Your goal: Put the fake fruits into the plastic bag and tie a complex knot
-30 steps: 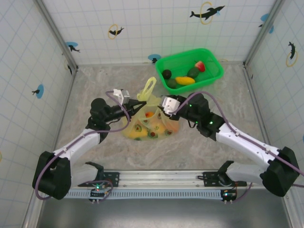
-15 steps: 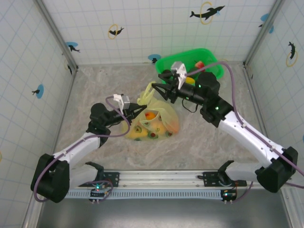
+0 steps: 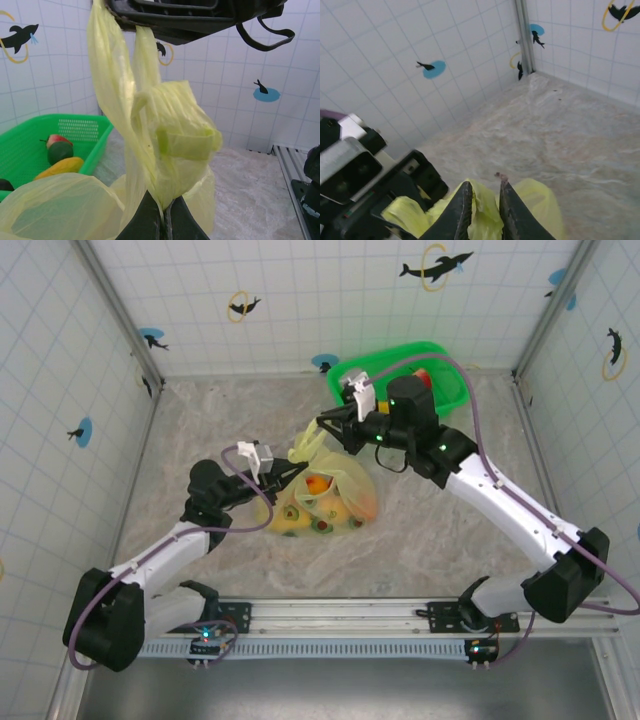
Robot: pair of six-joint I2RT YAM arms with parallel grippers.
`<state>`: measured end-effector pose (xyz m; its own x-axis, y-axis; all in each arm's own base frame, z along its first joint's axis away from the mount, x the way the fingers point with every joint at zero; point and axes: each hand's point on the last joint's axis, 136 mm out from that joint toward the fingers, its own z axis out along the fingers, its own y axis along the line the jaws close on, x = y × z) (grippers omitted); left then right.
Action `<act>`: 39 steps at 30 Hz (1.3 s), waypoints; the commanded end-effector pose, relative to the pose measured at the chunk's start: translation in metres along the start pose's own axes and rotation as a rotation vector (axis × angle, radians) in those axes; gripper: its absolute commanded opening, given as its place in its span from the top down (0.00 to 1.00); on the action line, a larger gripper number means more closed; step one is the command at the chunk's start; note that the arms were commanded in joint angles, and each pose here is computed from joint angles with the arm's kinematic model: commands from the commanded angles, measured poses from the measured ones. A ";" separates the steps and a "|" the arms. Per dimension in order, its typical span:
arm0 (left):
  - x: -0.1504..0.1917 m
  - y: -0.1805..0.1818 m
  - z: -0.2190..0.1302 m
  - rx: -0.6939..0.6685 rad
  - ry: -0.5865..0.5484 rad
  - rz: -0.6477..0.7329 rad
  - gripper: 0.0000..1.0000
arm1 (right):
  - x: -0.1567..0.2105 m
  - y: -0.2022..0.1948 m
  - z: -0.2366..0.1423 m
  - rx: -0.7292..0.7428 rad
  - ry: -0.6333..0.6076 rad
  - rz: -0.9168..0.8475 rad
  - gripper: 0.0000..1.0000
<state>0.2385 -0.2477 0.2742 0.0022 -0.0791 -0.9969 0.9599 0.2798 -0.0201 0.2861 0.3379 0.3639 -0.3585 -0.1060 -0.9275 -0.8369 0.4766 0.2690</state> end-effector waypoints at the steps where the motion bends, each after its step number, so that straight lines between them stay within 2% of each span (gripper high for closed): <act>1: -0.004 -0.003 -0.001 0.001 -0.012 0.048 1.00 | -0.023 0.004 -0.014 0.016 -0.050 -0.008 0.99; 6: -0.003 0.006 -0.003 -0.062 -0.007 0.053 1.00 | -0.027 0.017 -0.036 -0.022 -0.110 -0.029 1.00; 9: -0.004 0.015 -0.004 -0.119 -0.013 0.036 1.00 | -0.009 0.038 -0.049 -0.108 -0.110 -0.045 1.00; 12: -0.005 0.020 -0.005 -0.145 -0.029 0.012 1.00 | 0.026 0.057 -0.060 -0.179 -0.085 -0.067 1.00; 16: -0.008 0.025 -0.006 -0.156 -0.051 -0.019 1.00 | 0.090 0.078 -0.055 -0.246 -0.014 -0.092 1.00; 19: -0.011 0.026 -0.007 -0.154 -0.069 -0.028 1.00 | 0.128 0.072 -0.037 -0.222 0.020 -0.061 1.00; 22: -0.010 0.023 -0.006 -0.132 -0.062 -0.034 1.00 | 0.143 0.047 -0.017 -0.083 0.014 -0.040 1.00; 26: -0.008 0.021 -0.005 -0.115 -0.050 -0.038 1.00 | 0.125 0.027 -0.008 0.026 -0.089 -0.009 1.00; 31: -0.006 0.022 -0.005 -0.124 -0.038 -0.034 1.00 | 0.071 0.010 -0.035 0.128 -0.242 0.016 1.00; 35: -0.009 0.019 -0.006 -0.114 -0.049 -0.029 1.00 | 0.038 -0.027 -0.057 0.206 -0.287 0.159 1.00; 39: -0.010 0.018 -0.006 -0.107 -0.054 -0.024 1.00 | 0.023 -0.041 -0.062 0.207 -0.279 0.246 1.00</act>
<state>0.2428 -0.2469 0.2735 -0.0264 -0.1136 -0.9932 0.9450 0.3213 -0.0618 0.2621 0.2867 0.3275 -0.3668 0.1588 -0.9166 -0.7269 0.5660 0.3890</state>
